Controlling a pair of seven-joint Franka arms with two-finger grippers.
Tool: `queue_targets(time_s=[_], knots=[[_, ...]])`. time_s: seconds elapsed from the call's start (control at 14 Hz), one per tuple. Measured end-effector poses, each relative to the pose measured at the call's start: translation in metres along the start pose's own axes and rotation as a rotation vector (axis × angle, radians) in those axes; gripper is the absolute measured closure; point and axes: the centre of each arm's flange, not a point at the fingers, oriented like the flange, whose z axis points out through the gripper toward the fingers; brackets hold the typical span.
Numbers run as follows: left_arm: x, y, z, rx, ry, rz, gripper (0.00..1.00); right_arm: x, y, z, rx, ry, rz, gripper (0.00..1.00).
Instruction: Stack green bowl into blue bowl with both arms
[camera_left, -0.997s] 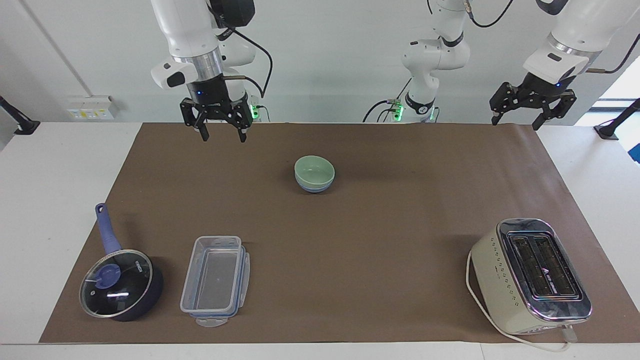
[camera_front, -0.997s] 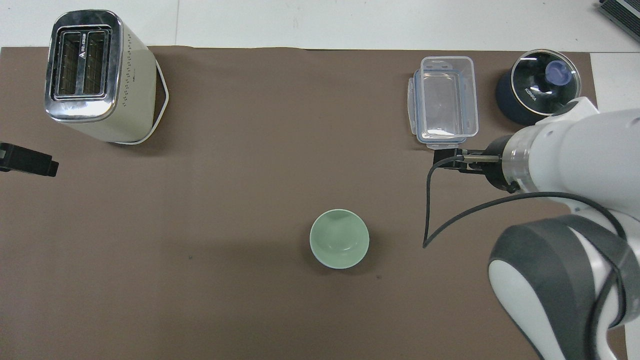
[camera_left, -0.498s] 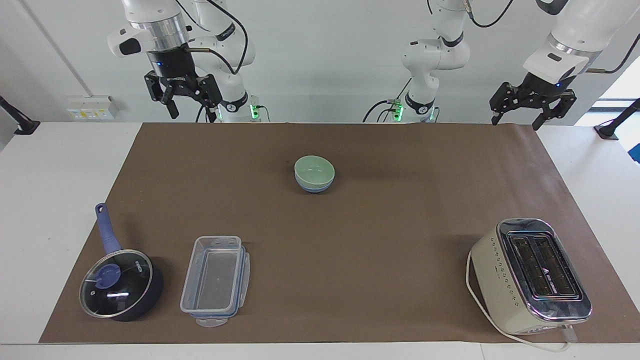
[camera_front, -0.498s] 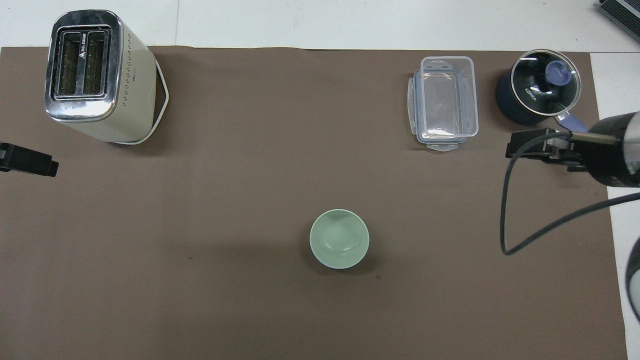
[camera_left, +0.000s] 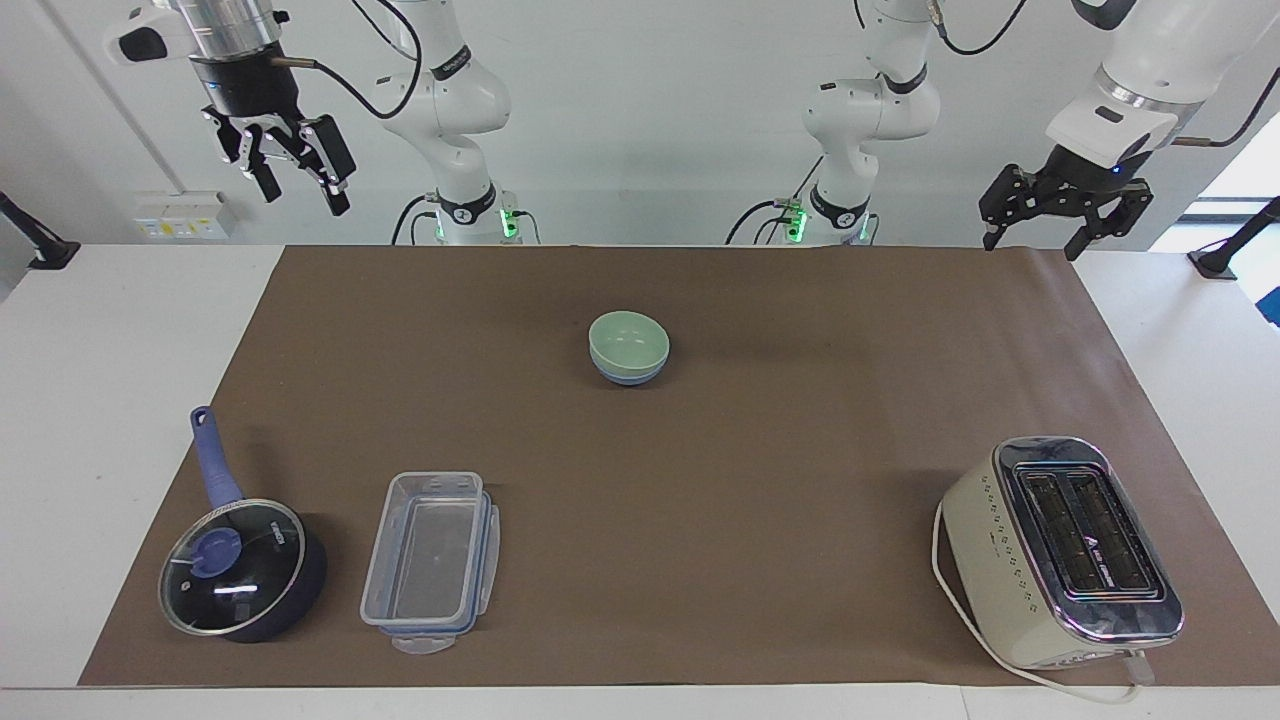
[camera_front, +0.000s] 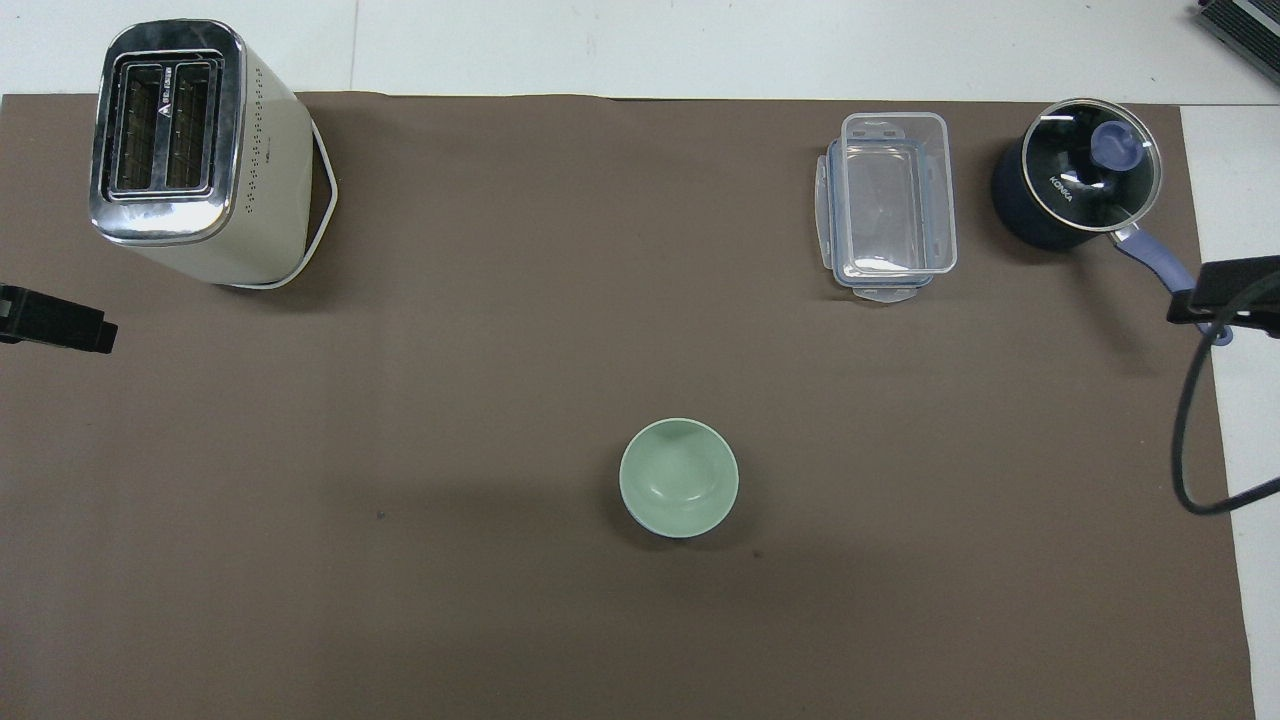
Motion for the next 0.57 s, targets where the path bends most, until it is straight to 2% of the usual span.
queue_targets(time_s=[0.28,0.57], knots=[[0.000,0.000,0.000,0.000,0.000,0.000,0.00,0.000,0.005,0.018,-0.050,-0.060,-0.123,0.00],[0.000,0.000,0.000,0.000,0.000,0.000,0.00,0.009,-0.002,0.037,-0.056,-0.078,-0.149,0.00]])
